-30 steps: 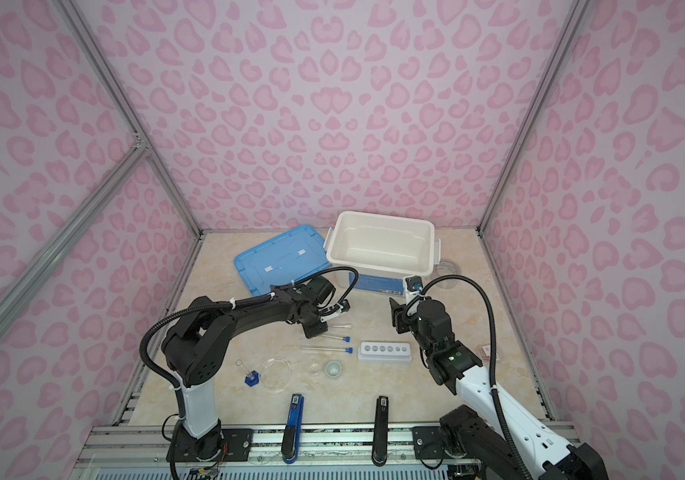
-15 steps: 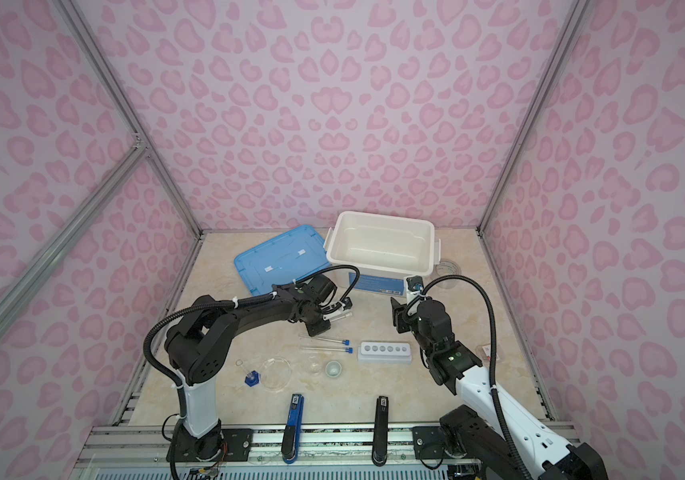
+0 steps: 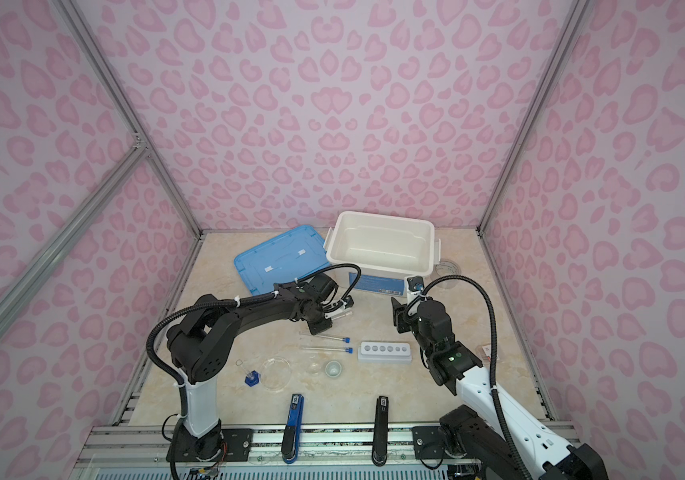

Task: Organize the chemistry lab equipment
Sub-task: 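Lift the white-capped test tube with the left gripper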

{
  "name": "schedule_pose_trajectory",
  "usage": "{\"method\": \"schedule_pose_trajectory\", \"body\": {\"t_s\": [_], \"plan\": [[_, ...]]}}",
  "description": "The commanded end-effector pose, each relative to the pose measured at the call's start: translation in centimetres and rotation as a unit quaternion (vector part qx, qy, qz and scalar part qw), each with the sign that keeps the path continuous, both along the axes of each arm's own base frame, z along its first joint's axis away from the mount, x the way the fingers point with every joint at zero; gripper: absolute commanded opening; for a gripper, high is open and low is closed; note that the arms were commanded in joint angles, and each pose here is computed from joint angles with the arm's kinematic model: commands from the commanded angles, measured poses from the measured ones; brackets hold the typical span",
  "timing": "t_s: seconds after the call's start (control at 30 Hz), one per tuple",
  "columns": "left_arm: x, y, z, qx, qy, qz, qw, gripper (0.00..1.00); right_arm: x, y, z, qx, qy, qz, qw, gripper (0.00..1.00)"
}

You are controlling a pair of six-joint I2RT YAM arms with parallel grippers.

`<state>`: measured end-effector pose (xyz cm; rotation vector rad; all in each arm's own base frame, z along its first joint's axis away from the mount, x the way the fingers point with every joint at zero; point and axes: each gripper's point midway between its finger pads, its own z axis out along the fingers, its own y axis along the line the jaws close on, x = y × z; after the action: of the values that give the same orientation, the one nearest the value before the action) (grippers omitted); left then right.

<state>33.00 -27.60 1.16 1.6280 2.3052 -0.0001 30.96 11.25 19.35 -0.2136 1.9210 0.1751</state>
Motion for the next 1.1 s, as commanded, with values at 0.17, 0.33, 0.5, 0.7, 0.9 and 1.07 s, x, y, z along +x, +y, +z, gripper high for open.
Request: {"method": "schedule_pose_trajectory", "body": {"t_s": [0.17, 0.33, 0.5, 0.7, 0.9, 1.07], "plan": [[-2.5, 1.8, -2.4, 0.043, 0.058, -0.005, 0.997, 0.17, 0.0, -0.2, 0.3, 0.008, -0.010, -0.007, 1.000, 0.63], [-2.5, 1.6, -2.3, 0.039, 0.061, -0.004, 0.997, 0.18, 0.0, -0.1, 0.3, 0.009, -0.011, -0.006, 1.000, 0.63], [-2.9, 1.8, -2.8, 0.045, 0.075, -0.004, 0.996, 0.24, -0.2, -0.3, 0.3, 0.011, -0.012, -0.007, 1.000, 0.63], [-2.9, 1.9, -2.8, 0.050, 0.076, -0.006, 0.996, 0.26, -0.4, -0.4, 0.5, 0.014, -0.017, -0.008, 1.000, 0.63], [-3.4, 2.2, -3.4, 0.059, 0.087, -0.005, 0.994, 0.30, -0.4, -0.4, 0.4, 0.014, -0.015, -0.007, 1.000, 0.62], [-3.8, 2.2, -3.7, 0.061, 0.095, -0.007, 0.994, 0.27, -0.4, -0.4, 0.4, 0.015, -0.016, -0.008, 1.000, 0.62]]}}
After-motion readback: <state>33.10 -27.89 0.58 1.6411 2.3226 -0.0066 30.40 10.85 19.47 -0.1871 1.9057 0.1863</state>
